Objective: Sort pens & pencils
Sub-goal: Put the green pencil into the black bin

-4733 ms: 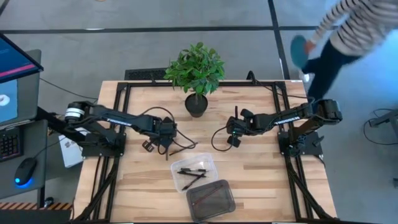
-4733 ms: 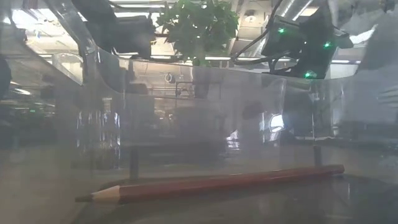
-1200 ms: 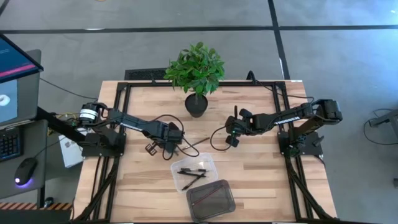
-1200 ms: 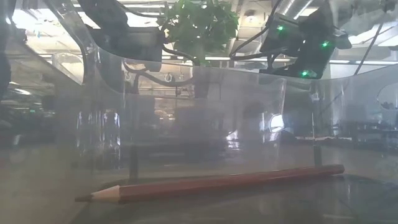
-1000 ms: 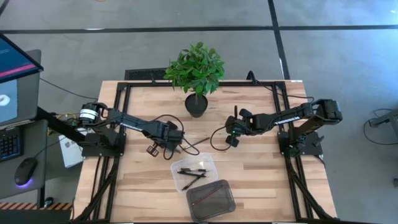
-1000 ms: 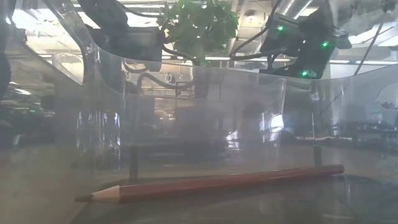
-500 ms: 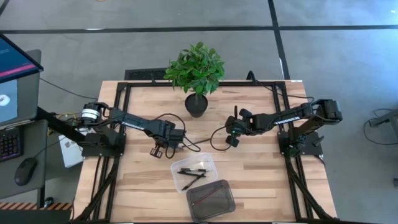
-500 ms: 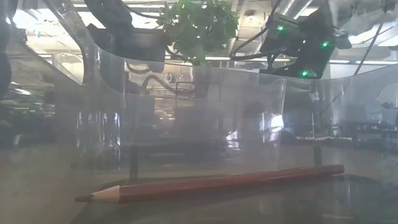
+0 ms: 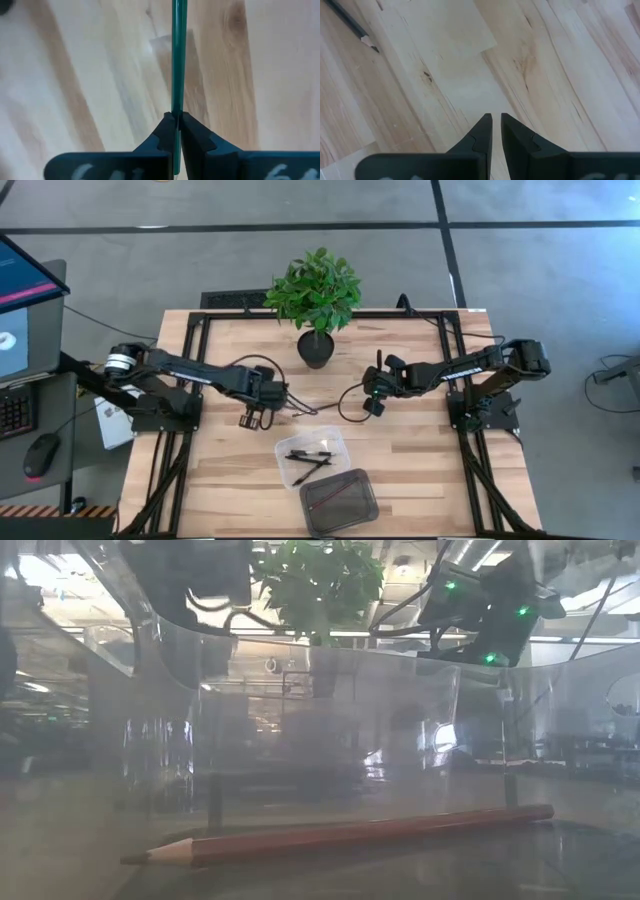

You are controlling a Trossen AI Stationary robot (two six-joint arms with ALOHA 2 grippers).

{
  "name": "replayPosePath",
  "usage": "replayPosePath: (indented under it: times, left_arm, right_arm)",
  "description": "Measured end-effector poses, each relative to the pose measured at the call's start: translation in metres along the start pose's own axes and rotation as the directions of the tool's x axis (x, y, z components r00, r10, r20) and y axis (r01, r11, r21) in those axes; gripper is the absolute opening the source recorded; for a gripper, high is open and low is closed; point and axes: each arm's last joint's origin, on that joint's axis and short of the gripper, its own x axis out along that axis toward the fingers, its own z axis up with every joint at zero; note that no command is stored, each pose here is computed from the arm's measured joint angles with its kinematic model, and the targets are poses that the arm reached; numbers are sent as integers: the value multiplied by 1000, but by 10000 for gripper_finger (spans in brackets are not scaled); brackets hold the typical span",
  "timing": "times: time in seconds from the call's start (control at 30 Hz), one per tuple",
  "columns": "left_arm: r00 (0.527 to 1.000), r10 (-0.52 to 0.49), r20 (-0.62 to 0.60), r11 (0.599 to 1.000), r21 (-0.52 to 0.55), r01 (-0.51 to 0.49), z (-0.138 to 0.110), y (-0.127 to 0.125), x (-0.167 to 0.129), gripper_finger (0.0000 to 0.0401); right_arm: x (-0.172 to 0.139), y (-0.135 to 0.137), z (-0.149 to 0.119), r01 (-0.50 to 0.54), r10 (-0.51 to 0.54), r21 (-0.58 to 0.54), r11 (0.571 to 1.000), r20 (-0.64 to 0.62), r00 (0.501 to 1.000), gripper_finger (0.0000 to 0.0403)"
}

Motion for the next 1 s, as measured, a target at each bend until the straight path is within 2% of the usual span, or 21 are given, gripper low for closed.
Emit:
replayPosePath:
  times: [0.2, 0.3, 0.4, 0.53, 0.67, 0.9, 1.0]
  left_arm:
    - [991, 42, 127, 987, -156, -21, -8, 4, -29, 0]
    - [974, 13, 226, 958, -281, 53, -6, 6, -46, 0]
    - [936, -28, 351, 923, -350, 159, 3, 7, -64, 0]
    - [844, -86, 529, 911, -302, 282, 23, 1, -91, 0]
    - [731, -114, 672, 910, -225, 348, 40, -10, -119, 0]
    - [526, -162, 835, 882, -117, 457, 56, -37, -153, 3]
    - [477, -173, 862, 877, -86, 474, 63, -49, -157, 3]
  right_arm:
    - [0, 0, 0, 0, 0, 0, 1000, 0, 1000, 61]
    - [0, 0, 0, 1, -1, -1, 1000, -2, 1000, 61]
    - [0, 0, 0, 1, -1, -1, 1000, -3, 1000, 61]
    - [0, 0, 0, -1, 1, -1, 1000, -3, 1000, 61]
    - [0, 0, 0, -3, 3, -1, 1000, -4, 1000, 61]
    - [0, 0, 0, -4, 4, 3, 1000, 2, 1000, 61]
    - [0, 0, 0, -5, 5, 3, 1000, 2, 1000, 61]
